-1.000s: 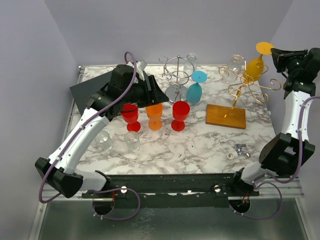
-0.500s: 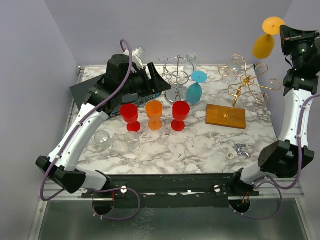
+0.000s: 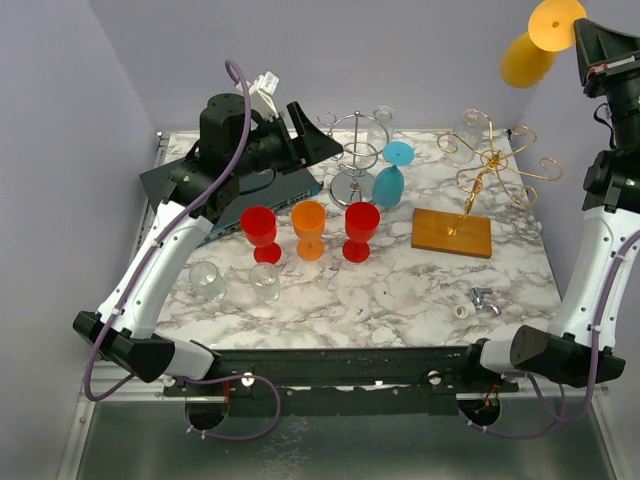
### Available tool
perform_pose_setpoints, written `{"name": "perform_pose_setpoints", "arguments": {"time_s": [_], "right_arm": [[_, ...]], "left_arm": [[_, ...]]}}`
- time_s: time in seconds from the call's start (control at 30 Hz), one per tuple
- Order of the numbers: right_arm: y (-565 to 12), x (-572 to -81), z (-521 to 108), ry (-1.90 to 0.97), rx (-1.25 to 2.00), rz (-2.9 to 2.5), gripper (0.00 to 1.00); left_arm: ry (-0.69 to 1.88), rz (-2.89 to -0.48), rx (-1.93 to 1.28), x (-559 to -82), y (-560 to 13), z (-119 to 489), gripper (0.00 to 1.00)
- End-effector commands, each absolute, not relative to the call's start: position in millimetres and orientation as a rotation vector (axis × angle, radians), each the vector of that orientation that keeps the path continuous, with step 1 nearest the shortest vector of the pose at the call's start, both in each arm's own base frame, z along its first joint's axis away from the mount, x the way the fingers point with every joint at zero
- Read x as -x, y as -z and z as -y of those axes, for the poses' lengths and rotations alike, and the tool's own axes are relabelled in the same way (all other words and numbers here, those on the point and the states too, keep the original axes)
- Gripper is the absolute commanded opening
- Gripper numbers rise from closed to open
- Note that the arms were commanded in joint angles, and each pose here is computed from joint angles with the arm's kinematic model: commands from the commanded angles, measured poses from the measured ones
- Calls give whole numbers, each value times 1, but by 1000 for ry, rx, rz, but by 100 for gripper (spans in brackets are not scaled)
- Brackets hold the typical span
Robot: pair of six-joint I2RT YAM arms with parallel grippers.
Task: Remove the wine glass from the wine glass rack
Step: Place the wine glass at the center of the board.
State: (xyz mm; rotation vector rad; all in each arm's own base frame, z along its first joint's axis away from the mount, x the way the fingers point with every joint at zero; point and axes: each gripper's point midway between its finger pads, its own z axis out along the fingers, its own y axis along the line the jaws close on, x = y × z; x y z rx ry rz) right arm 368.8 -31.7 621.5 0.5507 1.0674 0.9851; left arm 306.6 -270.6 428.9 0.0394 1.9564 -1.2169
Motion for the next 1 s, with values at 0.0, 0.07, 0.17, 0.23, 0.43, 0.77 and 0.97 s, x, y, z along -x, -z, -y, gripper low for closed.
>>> {"name": "perform_pose_setpoints", "arguments": {"time_s": [0.0,0.07,0.17,0.23,0.43,0.77,0.97], "right_arm": [[-614,-349,-14,-1196,-482,-1188,1],[-615,-342,-36,-1269,-440,-1191,1],[-613,-339,-78,-1374,-380,-1228,1],[-610,-340,-109,-1452,-346,-1255,1],[-608,-338,-174,-1643,-294,-1275,1],[-592,-341,-236,-1878,-335,-1287,1],[-584,-339,-260,-1996,-353,-1297,1]], "left_arm": [[1318,-1825,-80,-310,-460,273,70],[1336,-1799,-79,-313,-463,272,70],[1374,-1760,-80,-316,-466,269,70],[1400,-1733,-81,-318,-468,268,70],[1521,-1606,-54,-327,-473,248,71],[1673,-1417,-46,-325,-483,216,73],[1728,-1347,-65,-321,-496,214,73]]}}
